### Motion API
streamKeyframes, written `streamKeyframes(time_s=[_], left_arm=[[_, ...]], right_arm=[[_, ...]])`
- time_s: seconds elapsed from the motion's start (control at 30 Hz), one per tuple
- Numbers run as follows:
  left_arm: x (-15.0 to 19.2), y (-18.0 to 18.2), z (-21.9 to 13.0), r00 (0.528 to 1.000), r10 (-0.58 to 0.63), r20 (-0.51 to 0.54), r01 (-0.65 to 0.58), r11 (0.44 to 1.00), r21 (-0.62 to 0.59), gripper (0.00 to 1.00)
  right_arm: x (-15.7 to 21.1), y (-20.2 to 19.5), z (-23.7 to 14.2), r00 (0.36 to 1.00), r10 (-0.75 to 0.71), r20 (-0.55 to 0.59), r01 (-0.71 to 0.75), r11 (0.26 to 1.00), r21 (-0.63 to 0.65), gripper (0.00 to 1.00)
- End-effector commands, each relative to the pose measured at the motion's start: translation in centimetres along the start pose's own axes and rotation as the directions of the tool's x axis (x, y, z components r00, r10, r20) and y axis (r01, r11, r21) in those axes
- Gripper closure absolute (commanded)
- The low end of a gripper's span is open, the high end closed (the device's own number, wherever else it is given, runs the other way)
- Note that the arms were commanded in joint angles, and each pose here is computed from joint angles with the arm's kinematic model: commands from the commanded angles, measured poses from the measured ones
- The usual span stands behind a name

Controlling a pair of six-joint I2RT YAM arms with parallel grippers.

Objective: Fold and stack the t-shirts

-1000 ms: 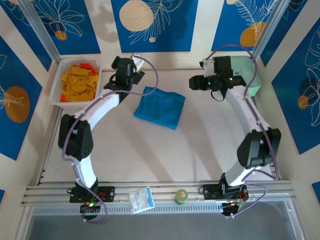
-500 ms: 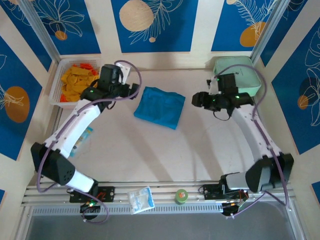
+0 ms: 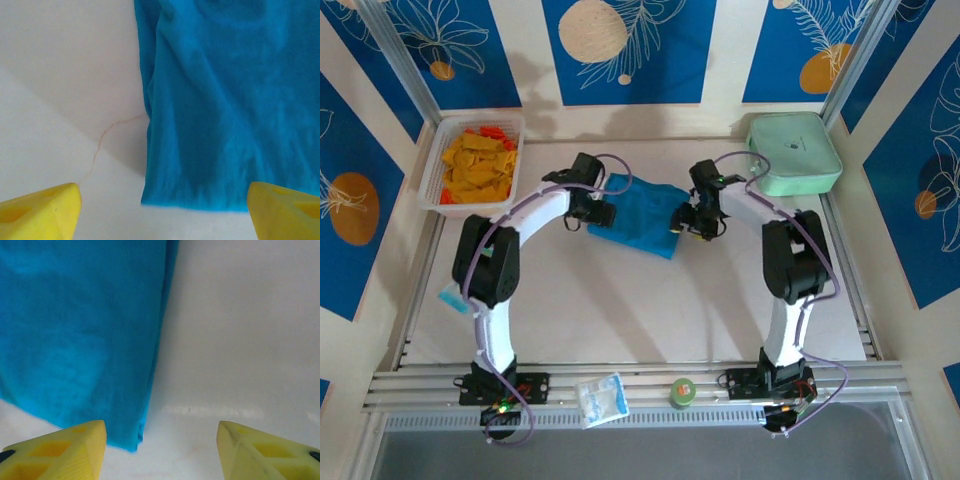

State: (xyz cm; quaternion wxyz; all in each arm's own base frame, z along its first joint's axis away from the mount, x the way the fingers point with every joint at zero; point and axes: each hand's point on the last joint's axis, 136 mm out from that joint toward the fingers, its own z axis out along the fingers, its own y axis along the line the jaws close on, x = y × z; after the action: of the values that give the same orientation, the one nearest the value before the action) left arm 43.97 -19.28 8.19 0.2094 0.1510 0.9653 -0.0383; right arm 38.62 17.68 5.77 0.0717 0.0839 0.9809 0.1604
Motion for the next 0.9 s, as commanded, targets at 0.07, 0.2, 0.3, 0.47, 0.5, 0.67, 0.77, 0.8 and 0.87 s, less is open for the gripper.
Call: streamKeyframes(time_s=[0.07, 0.2, 0.3, 0.47, 0.5, 0.67, 0.77, 0.8, 0.87], left_arm=[[-1.6, -0.7, 2.3, 1.0, -0.026, 0.011, 0.026, 0.999, 0.033, 0.17], [-1.7, -1.1, 3.8, 1.0, -0.028, 0.005, 0.027, 0.998, 0.056, 0.21], [-1.1, -1.1, 5.2, 1.0, -0.023, -0.021, 0.024, 0.998, 0.057, 0.25], [1.0, -1.5, 7.0, 0.997, -0.028, -0.066, 0.034, 0.996, 0.083, 0.42], [1.5, -1.7, 7.2, 0.997, -0.032, -0.073, 0.039, 0.995, 0.094, 0.46], [3.6, -2.8, 7.5, 0.993, -0.07, -0.098, 0.084, 0.986, 0.147, 0.56], [4.6, -3.3, 7.2, 0.99, -0.1, -0.099, 0.116, 0.979, 0.169, 0.56], [4.9, -3.4, 7.1, 0.989, -0.113, -0.099, 0.129, 0.976, 0.174, 0.56], [5.1, -3.6, 6.8, 0.987, -0.13, -0.091, 0.145, 0.973, 0.182, 0.56]], right_arm=[[-1.1, 1.2, 1.7, 1.0, 0.017, -0.005, -0.017, 1.0, 0.023, 0.4], [-1.3, 1.5, 3.0, 1.0, 0.016, -0.024, -0.014, 0.999, 0.049, 0.4], [-1.5, 1.5, 3.9, 0.999, 0.014, -0.036, -0.011, 0.998, 0.067, 0.46], [-1.9, 1.3, 5.0, 0.998, 0.003, -0.055, 0.002, 0.995, 0.1, 0.69], [-2.0, 1.1, 5.1, 0.998, -0.002, -0.057, 0.008, 0.994, 0.109, 0.74], [-3.3, 0.6, 5.5, 0.998, -0.023, -0.057, 0.031, 0.991, 0.134, 0.83], [-4.7, 0.5, 5.9, 0.996, -0.065, -0.053, 0.072, 0.988, 0.136, 0.83], [-5.2, 0.3, 6.0, 0.995, -0.08, -0.055, 0.087, 0.986, 0.144, 0.84], [-6.2, 0.0, 6.1, 0.992, -0.111, -0.057, 0.119, 0.98, 0.159, 0.84]])
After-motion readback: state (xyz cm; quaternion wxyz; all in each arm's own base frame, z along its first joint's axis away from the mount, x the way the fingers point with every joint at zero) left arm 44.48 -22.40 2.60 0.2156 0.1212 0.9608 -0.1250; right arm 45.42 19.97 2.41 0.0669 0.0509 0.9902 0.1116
